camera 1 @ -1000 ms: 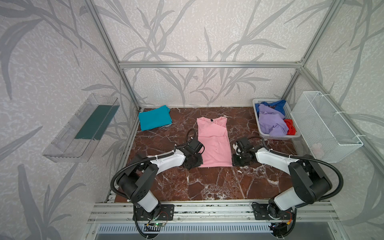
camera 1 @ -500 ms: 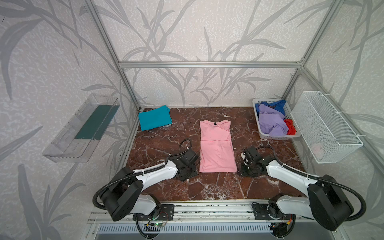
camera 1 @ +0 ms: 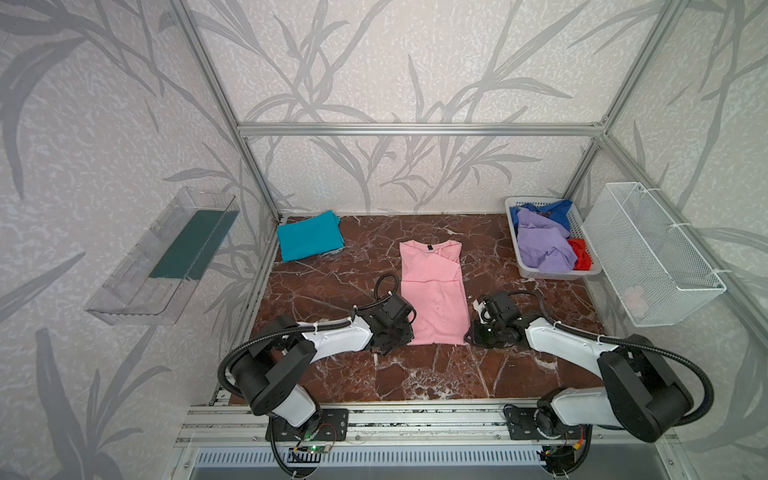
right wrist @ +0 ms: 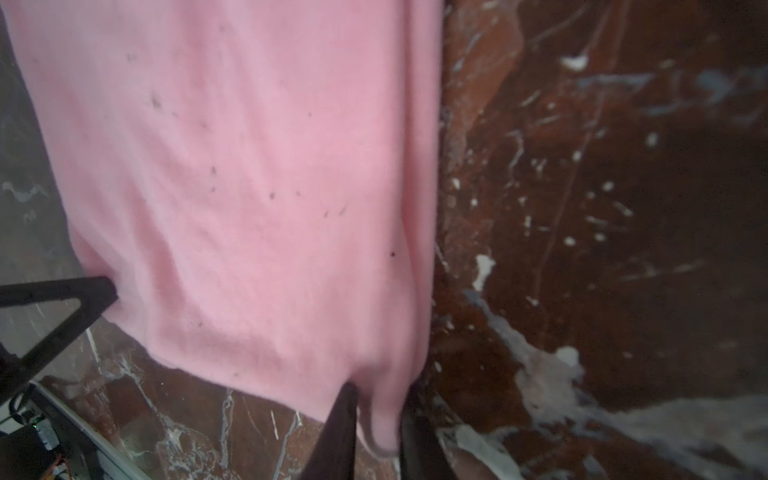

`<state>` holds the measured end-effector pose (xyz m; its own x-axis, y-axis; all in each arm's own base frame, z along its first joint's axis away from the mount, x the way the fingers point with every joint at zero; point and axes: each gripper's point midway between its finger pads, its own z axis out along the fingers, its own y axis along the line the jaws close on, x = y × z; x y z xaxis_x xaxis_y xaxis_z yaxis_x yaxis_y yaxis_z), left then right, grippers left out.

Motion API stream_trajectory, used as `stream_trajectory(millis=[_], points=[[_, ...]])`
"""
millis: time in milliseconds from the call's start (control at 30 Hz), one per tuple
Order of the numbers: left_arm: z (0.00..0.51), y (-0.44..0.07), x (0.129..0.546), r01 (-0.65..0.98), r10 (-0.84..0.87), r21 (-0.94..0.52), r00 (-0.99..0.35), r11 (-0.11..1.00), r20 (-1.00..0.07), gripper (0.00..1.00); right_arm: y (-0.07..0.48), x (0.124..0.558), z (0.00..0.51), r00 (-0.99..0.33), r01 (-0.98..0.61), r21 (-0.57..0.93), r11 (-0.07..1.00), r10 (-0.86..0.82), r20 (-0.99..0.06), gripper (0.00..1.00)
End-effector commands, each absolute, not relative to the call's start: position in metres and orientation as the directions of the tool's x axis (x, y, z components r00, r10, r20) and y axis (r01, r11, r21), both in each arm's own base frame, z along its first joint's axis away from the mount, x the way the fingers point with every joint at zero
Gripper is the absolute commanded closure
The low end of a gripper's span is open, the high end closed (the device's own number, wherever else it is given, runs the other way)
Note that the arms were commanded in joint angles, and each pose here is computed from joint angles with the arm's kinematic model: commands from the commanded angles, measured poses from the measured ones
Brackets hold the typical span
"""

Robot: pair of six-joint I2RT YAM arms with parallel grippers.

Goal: Fold and stack the t-shirts
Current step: 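Grasp the folded edge with both grippers and fold it away over the collar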

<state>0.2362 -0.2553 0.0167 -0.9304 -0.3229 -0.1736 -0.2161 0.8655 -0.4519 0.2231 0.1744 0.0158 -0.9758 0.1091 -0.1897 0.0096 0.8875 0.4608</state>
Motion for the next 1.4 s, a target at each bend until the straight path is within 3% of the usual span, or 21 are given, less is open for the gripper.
stream_trajectory(millis=[0, 367, 667, 1000, 1133, 1367], points=[[-0.006, -0.249, 0.224, -0.254, -0.319, -0.386, -0.941, 0.887, -0.114, 1.0, 0.167, 0.204, 0.002, -0.988, 0.048, 0.436, 0.899, 0.106, -0.11, 0.98], [0.036, -0.209, 0.192, -0.23, -0.277, -0.265, -0.948, 0.936, -0.155, 1.0, 0.14, 0.169, 0.038, -0.988, 0.041, 0.382, 0.923, 0.094, -0.119, 1.0], [0.108, -0.225, 0.198, -0.149, -0.243, -0.332, -0.934, 0.931, -0.261, 1.0, 0.133, 0.145, 0.092, -0.979, 0.051, 0.431, 0.901, 0.129, -0.155, 1.0], [0.191, -0.233, 0.216, -0.055, -0.223, -0.381, -0.883, 0.923, -0.412, 1.0, 0.134, 0.176, 0.165, -0.937, 0.002, 0.43, 0.903, 0.152, -0.314, 1.0], [0.197, -0.237, 0.233, -0.032, -0.22, -0.377, -0.857, 0.926, -0.467, 1.0, 0.138, 0.197, 0.177, -0.913, -0.039, 0.409, 0.912, 0.134, -0.385, 1.0], [0.197, -0.236, 0.273, -0.038, -0.228, -0.372, -0.847, 0.927, -0.48, 1.0, 0.148, 0.243, 0.179, -0.902, -0.031, 0.419, 0.908, 0.155, -0.402, 1.0]])
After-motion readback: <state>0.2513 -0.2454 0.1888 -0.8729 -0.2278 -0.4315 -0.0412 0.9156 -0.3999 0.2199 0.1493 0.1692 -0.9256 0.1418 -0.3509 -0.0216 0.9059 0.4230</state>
